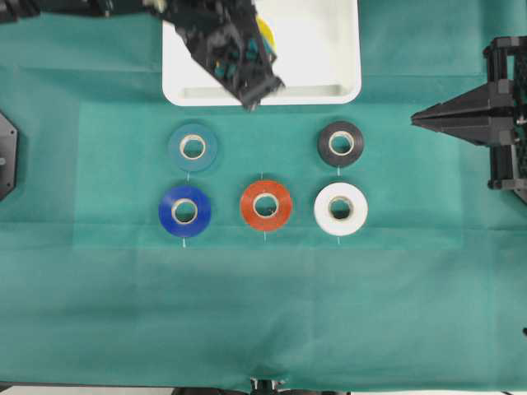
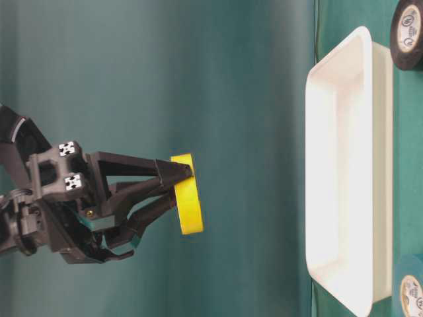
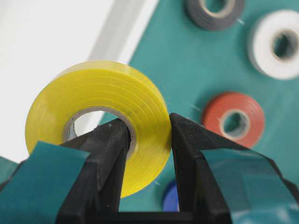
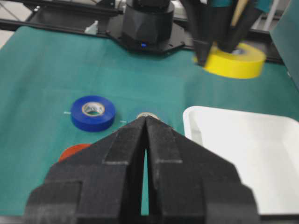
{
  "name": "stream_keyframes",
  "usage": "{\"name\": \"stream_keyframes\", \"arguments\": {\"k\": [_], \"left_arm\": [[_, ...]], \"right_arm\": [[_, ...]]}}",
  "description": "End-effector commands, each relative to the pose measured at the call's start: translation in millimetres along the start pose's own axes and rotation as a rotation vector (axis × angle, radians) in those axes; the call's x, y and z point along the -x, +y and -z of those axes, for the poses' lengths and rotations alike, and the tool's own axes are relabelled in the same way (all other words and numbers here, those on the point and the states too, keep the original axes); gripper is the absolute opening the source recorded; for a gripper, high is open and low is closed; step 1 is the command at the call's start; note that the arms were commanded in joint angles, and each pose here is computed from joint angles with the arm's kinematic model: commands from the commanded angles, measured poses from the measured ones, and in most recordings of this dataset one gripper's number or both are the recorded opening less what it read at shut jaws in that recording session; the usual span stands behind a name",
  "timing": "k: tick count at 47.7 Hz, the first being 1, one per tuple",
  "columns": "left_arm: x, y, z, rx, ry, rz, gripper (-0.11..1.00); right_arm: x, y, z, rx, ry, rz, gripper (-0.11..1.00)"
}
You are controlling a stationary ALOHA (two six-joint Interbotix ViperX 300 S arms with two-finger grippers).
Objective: Place the tape from the fixed location into the white case.
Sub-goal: 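Carry the yellow roll over the tray and lower it inside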
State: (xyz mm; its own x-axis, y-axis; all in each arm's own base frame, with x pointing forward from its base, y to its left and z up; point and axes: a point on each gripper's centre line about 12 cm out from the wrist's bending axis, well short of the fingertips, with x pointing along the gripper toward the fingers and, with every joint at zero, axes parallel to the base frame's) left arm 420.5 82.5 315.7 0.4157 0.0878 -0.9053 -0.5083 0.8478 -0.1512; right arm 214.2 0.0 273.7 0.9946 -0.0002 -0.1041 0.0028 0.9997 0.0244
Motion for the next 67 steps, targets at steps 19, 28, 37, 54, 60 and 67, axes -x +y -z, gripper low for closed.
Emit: {"name": "stream_keyframes", "arguments": {"k": [19, 28, 37, 54, 60, 67], "left_arm": [[30.1, 37.6, -23.5, 0.041, -0.096, -0.019, 0.24], [23.6, 37.8, -23.7, 0.039, -0.094, -0.019, 0.25], [7.3, 39.9, -23.2, 0.039, -0.077, -0.026, 0.24], [-3.5, 44.9, -19.5, 0.047, -0.068, -0.033, 0.24], [-12.4, 50.6, -15.4, 0.055, -0.062, -0.039, 0.24], [-23.2, 59.6, -11.9, 0.070, -0.064, -0.045, 0.24]], "right_arm": [[-1.8, 0.6, -11.5, -0.001, -0.026, -0.002, 0.00], [-2.0, 0.6, -11.2, -0.003, -0.025, -0.002, 0.00], [-2.1, 0.6, -10.6, -0.003, -0.020, -0.002, 0.00], [-1.8, 0.6, -10.4, -0.004, -0.017, -0.002, 0.00], [-2.0, 0.5, -9.6, -0.003, -0.015, -0.002, 0.00], [-1.8, 0.6, -10.4, -0.003, -0.017, -0.002, 0.00]]}}
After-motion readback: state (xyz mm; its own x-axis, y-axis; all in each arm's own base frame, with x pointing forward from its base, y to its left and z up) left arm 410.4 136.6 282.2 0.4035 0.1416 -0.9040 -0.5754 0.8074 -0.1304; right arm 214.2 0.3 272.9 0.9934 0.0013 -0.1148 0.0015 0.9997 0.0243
